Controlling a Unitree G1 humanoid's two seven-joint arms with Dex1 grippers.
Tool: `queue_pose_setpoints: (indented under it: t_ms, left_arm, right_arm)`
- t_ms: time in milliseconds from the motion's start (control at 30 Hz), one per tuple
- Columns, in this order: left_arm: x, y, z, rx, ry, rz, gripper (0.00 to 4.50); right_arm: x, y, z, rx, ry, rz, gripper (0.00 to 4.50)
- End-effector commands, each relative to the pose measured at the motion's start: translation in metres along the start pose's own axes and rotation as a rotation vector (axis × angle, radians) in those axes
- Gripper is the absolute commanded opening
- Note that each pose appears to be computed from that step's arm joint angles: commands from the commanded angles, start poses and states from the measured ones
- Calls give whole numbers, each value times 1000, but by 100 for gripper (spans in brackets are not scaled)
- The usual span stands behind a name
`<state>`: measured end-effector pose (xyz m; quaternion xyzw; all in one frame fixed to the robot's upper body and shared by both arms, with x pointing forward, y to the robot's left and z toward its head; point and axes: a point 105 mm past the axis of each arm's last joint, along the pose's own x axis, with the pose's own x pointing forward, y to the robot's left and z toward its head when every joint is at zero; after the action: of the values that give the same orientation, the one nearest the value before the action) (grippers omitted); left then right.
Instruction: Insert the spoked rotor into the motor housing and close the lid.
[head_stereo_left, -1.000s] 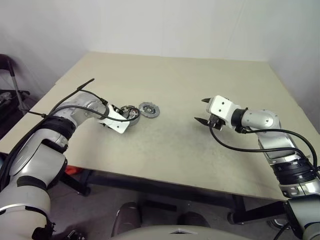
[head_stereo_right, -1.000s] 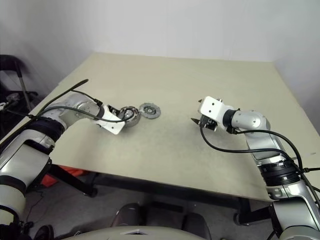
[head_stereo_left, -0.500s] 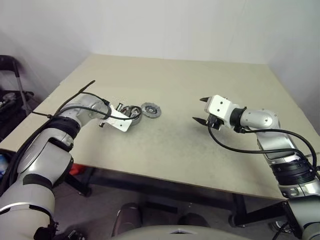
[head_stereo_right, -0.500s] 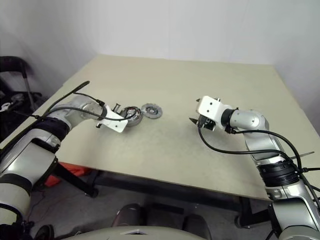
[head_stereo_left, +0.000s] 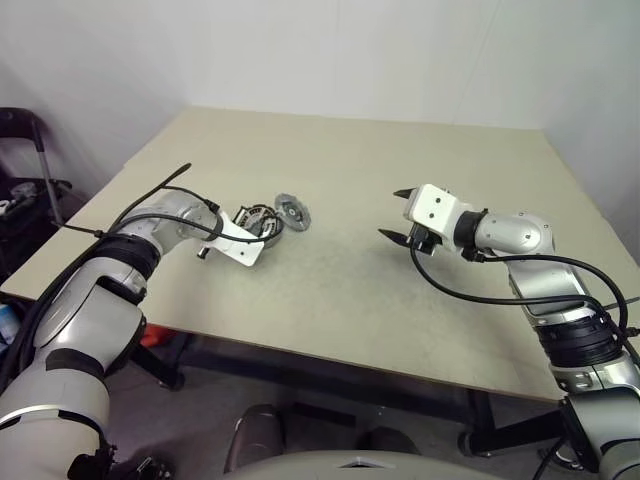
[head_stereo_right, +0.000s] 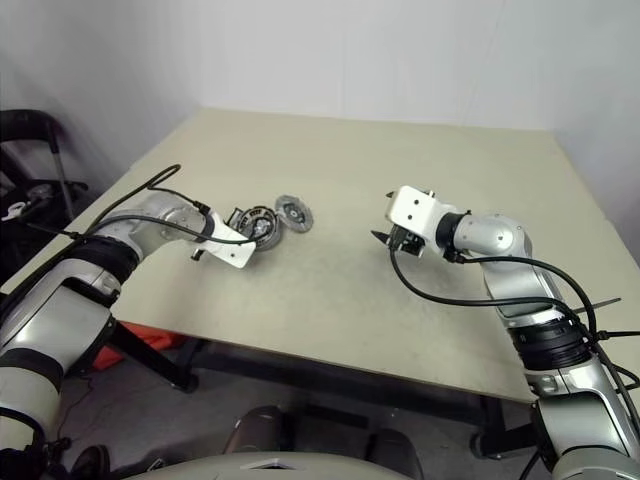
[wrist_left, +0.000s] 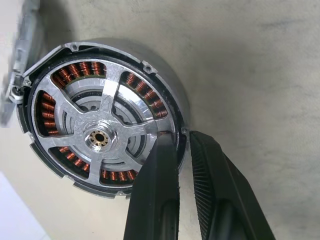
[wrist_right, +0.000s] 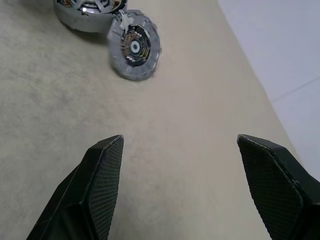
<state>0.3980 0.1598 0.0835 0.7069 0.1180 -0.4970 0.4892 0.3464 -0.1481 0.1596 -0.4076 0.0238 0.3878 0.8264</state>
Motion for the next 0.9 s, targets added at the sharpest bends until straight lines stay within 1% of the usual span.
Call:
queue_pose_setpoints:
  t_ms: [33,200,300,467,633,767,900]
  left_arm:
    - [1,5,3,26,0,13,11]
    - [-2,15,5,57,1,39,11]
    - [-6,34,15,54,-36,91,11]
    - [-9,48,20,89,-37,140,11]
    - [-19,75,39,147,-94,197,11]
    - [-37,111,70,255,-169,229,11]
    - [-43,123,84,333,-188,217,11]
  right_arm:
    - [-1,-8,11,-38,-26,-30,373]
    - [-1,-9,10,-42,-21,-35,373]
    - [-2,-6,10,-31,-27,-26,373]
    - [-3,-6,11,-26,-30,-31,373]
    - [-5,-7,6,-26,-15,-39,373]
    - [-12,-22,0,-24,17,-88,373]
    - [-23,-36,-8,-44,56,-138,373]
